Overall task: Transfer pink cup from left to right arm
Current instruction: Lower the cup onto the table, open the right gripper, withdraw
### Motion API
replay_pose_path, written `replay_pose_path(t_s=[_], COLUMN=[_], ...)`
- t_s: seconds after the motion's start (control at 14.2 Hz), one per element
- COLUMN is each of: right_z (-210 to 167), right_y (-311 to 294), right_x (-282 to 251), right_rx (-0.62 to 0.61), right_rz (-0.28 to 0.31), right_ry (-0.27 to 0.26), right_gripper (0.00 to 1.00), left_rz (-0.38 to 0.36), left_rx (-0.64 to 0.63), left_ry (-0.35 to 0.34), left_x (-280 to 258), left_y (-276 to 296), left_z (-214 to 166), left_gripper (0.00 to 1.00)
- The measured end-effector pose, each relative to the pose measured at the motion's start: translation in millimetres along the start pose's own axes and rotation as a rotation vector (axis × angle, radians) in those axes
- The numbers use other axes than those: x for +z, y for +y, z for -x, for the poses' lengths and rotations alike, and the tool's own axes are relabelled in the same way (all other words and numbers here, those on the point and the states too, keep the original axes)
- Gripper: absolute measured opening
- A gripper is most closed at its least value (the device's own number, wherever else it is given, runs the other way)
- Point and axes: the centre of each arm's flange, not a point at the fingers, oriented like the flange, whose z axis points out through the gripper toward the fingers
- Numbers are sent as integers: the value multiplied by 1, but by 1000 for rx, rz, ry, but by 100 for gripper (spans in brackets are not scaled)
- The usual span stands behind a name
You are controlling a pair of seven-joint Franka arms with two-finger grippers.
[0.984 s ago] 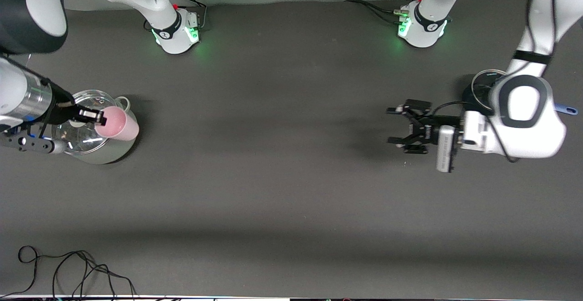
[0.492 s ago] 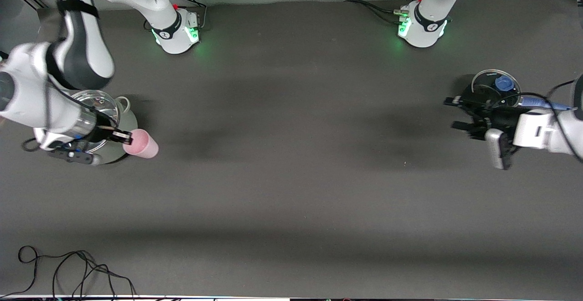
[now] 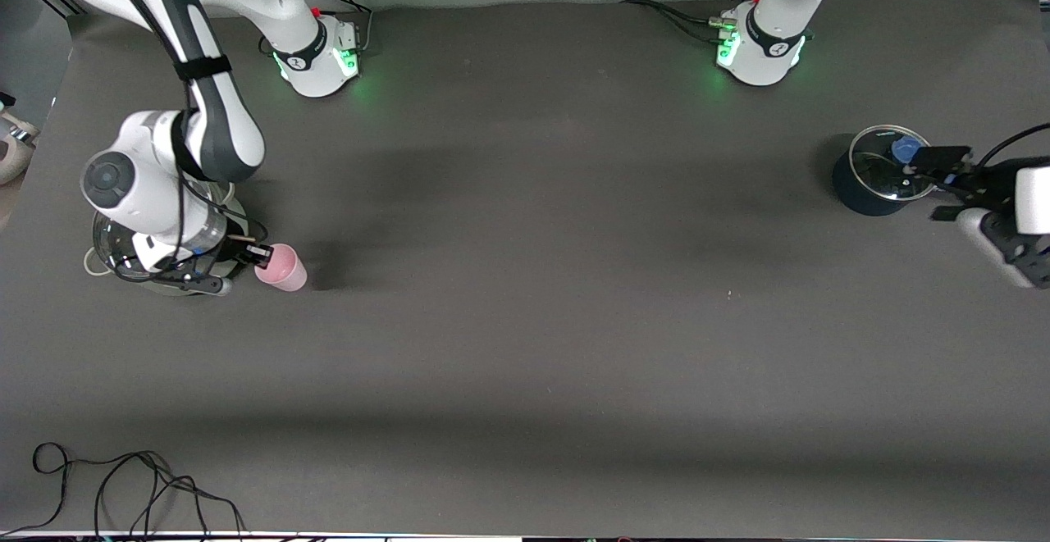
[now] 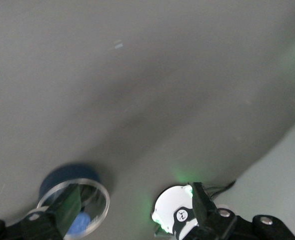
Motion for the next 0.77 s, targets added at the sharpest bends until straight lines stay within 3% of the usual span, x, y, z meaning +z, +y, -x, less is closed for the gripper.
replay_pose_path(t_s=[0.14, 0.35, 0.49, 0.7, 0.77], right_z=[-2, -3, -3, -6, -7], right_y=[0, -3, -3, -6, -8], right_x=[16, 32, 34, 23, 15], right_rx=[11, 8, 3, -4, -7], right_rz=[8, 8, 10, -3, -13], right_ry=[2, 3, 2, 18, 14], right_gripper=[3, 3, 6, 33, 47], left_rz=[-51, -121, -167, -232, -250], left_rx=[-186, -291, -362, -415, -421], left_ry=[-6, 19, 71, 130, 142], left_x=[-10, -23, -31, -24, -19], left_y=[8, 18, 31, 52, 56], left_z=[9, 16, 16, 11, 10], left_gripper=[100, 100, 99, 100, 100])
